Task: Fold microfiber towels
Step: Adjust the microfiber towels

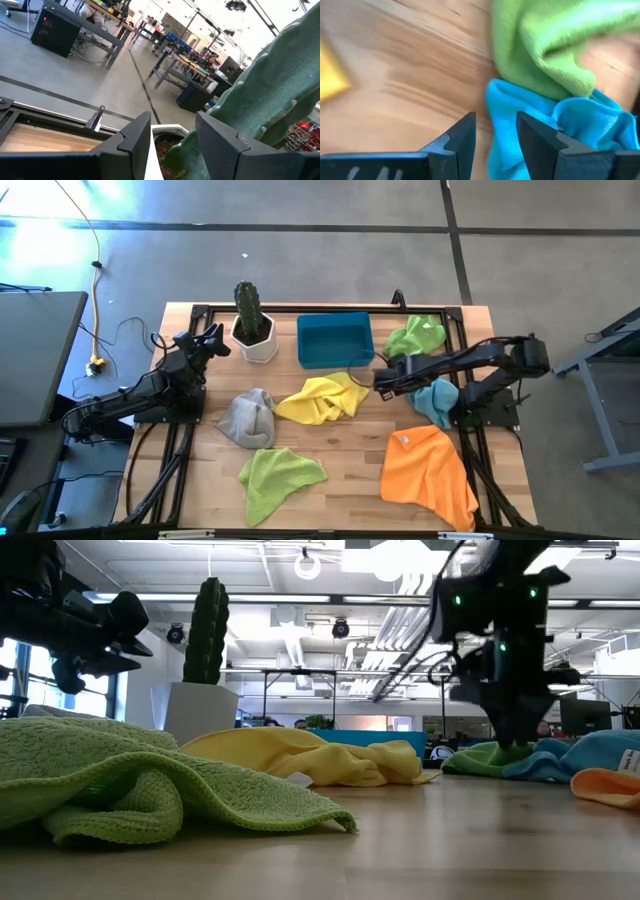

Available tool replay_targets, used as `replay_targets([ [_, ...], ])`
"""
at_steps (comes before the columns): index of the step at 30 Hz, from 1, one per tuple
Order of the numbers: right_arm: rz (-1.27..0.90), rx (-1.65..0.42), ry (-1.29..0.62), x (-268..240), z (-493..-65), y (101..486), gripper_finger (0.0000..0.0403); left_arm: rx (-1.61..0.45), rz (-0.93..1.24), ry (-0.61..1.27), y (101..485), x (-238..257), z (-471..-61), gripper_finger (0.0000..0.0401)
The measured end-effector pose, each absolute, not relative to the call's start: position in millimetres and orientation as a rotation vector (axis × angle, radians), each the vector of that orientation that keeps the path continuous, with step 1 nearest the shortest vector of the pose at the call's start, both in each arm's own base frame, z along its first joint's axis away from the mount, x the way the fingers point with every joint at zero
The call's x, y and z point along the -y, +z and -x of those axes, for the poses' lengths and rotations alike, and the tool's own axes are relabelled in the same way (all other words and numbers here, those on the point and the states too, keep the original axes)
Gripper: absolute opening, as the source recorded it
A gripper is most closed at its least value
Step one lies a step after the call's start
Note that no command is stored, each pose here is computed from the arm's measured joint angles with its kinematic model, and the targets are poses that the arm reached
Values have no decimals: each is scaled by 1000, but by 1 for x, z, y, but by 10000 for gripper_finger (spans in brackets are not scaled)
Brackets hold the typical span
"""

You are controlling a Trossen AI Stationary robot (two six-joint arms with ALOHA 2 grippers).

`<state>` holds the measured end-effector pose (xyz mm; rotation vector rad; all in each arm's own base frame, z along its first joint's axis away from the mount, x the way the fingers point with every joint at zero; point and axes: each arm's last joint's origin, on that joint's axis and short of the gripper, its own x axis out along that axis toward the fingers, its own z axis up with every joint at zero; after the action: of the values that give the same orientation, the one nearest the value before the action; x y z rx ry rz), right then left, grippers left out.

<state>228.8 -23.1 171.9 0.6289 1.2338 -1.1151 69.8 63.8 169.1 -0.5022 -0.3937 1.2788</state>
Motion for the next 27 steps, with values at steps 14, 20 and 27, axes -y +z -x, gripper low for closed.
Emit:
replay_targets([
  [14, -644, -901, -835, 17, -270, 239, 133, 394, 502, 1279, 169, -64, -70, 147],
  [20, -599, -660, -617, 4, -297, 266, 133, 394, 502, 1280, 169, -64, -70, 147],
  [27, -605, -492, -491, -10, -310, 281, 133, 399, 501, 1288, 169, -64, -69, 147],
])
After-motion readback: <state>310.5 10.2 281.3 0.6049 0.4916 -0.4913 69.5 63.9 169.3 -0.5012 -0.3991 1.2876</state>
